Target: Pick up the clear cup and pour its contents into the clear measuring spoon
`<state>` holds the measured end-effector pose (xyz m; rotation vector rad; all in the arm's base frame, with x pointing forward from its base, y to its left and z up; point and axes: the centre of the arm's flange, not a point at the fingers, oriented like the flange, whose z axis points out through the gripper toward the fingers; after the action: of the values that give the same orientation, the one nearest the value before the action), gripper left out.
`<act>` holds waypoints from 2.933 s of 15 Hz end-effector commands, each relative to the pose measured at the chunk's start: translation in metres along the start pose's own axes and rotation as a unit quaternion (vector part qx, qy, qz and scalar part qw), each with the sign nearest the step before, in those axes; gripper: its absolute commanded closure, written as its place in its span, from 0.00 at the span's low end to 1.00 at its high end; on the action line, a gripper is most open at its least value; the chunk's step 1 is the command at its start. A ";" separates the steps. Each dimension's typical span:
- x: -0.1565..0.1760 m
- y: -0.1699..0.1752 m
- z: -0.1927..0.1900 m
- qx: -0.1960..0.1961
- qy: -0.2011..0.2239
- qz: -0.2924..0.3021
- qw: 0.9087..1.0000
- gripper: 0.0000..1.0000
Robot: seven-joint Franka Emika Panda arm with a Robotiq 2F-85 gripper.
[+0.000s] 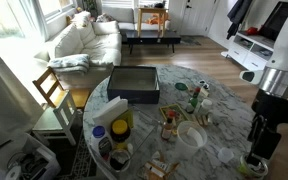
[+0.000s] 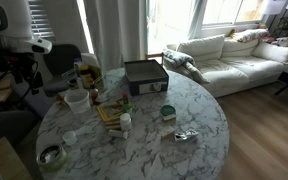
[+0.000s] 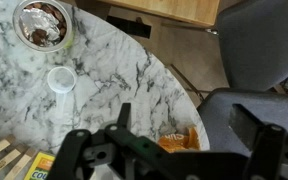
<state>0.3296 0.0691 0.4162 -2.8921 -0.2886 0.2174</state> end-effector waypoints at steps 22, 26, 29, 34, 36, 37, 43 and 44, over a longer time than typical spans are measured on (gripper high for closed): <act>0.039 0.082 0.056 -0.046 0.108 0.120 0.986 0.00; 0.058 0.098 0.077 -0.054 0.152 0.150 0.975 0.00; 0.070 0.106 0.093 -0.056 0.162 0.172 0.970 0.00; 0.076 0.126 0.107 -0.025 0.179 0.242 0.953 0.00; 0.073 0.120 0.100 -0.041 0.169 0.217 0.961 0.00; 0.073 0.120 0.100 -0.042 0.169 0.216 0.961 0.00; 0.077 0.127 0.100 -0.038 0.184 0.239 0.953 0.00; 0.079 0.129 0.099 -0.031 0.190 0.246 0.950 0.00</act>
<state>0.4066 -0.0106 0.2843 -2.9633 0.4230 -0.2394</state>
